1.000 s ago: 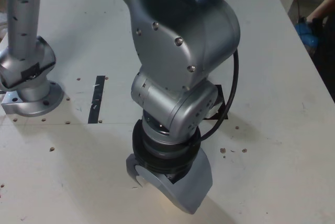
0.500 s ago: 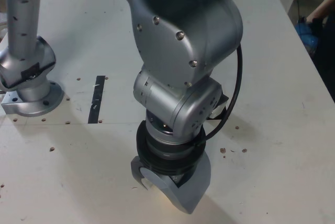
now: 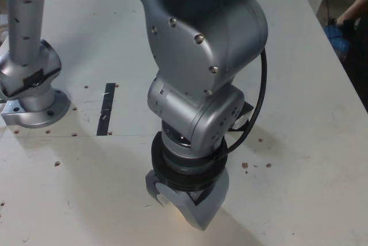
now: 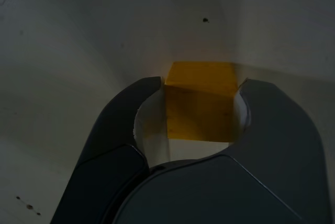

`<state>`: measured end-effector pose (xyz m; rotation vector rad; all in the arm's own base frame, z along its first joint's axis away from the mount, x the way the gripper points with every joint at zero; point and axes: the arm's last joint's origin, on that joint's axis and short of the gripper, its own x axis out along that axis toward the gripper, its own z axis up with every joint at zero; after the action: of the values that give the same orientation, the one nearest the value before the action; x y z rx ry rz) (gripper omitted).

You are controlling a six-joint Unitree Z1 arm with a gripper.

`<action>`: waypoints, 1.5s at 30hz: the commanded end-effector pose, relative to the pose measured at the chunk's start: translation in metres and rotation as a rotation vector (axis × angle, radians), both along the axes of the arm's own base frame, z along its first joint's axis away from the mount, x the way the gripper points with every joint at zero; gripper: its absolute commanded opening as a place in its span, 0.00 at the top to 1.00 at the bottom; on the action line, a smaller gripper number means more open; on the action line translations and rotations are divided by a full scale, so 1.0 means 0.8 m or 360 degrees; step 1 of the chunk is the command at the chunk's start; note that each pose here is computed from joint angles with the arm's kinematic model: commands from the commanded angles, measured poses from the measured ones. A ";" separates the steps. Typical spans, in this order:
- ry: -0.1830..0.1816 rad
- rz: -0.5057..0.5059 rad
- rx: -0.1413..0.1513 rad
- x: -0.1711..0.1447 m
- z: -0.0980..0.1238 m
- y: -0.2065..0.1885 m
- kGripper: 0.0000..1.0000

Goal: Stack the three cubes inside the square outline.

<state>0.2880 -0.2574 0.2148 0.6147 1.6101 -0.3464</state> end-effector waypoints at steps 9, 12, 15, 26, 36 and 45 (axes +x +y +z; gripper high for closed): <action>-0.0095 0.0151 0.0064 -0.026 0.089 0.070 0.69; -0.0113 0.0250 0.0073 -0.018 0.107 0.103 0.69; -0.0127 0.0375 0.0076 -0.005 0.119 0.139 0.69; -0.0121 0.0677 0.0105 0.034 0.117 0.212 0.69; -0.0119 0.0674 0.0078 0.050 0.091 0.216 0.69; -0.0111 0.0679 0.0036 0.066 0.063 0.227 0.69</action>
<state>0.3404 -0.0786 0.2675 0.2893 1.6287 0.0079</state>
